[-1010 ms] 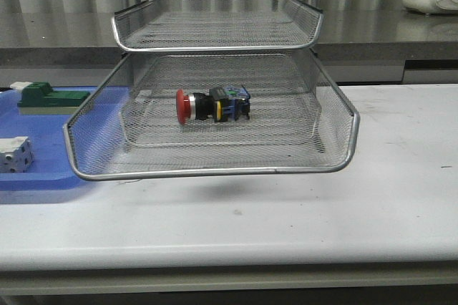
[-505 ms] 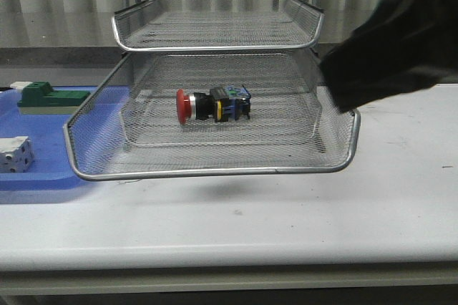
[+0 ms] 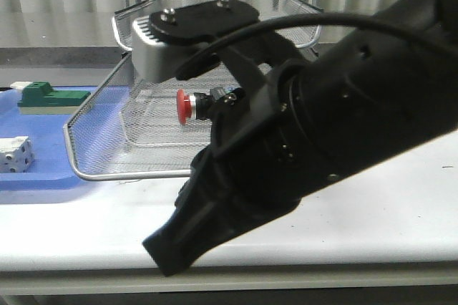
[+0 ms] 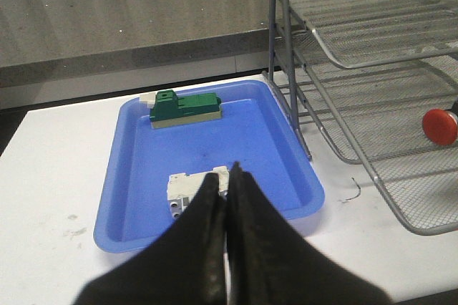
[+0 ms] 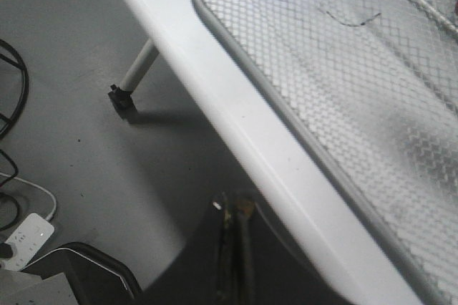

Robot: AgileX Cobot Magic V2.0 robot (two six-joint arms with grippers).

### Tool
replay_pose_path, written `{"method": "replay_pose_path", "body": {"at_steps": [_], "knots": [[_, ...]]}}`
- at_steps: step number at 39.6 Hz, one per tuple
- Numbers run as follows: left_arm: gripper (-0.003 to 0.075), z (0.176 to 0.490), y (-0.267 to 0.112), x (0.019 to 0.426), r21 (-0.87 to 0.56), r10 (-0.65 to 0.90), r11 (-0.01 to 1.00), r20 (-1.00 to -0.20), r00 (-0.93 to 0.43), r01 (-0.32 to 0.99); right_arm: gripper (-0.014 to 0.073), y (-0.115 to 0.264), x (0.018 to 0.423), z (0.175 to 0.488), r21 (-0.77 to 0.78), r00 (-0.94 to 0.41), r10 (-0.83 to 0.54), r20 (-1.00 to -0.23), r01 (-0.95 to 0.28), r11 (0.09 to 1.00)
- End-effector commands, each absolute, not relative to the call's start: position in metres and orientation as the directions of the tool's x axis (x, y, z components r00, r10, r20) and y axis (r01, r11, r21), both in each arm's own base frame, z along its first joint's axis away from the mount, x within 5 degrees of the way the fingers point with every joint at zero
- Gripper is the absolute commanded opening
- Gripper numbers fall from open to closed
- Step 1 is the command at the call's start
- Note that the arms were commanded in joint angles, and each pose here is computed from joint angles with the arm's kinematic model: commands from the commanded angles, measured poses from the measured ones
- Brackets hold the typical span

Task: Place button on rack with both arms
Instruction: 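Push the middle tier back into the rack with the right gripper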

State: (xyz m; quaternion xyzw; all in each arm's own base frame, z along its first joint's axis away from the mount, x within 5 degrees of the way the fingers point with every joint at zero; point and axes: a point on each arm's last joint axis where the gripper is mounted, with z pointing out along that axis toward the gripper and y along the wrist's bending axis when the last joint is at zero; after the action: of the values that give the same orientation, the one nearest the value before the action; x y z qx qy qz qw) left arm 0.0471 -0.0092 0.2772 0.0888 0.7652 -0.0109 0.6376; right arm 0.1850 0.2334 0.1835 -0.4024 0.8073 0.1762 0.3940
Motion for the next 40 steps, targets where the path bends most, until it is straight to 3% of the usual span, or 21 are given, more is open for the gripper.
{"method": "replay_pose_path", "body": {"at_steps": [1, 40], "knots": [[-0.0019, 0.293, -0.009, 0.048, 0.079, 0.09, 0.988, -0.993, -0.08, 0.13, -0.0059, 0.239, 0.204, 0.203, -0.056, -0.304, -0.439, -0.845, -0.767, 0.639], [-0.0019, 0.293, -0.009, 0.048, 0.079, 0.09, 0.988, -0.993, -0.08, 0.13, -0.0059, 0.232, 0.315, 0.218, -0.065, -0.333, -0.326, -0.885, -0.605, 0.794]]}}
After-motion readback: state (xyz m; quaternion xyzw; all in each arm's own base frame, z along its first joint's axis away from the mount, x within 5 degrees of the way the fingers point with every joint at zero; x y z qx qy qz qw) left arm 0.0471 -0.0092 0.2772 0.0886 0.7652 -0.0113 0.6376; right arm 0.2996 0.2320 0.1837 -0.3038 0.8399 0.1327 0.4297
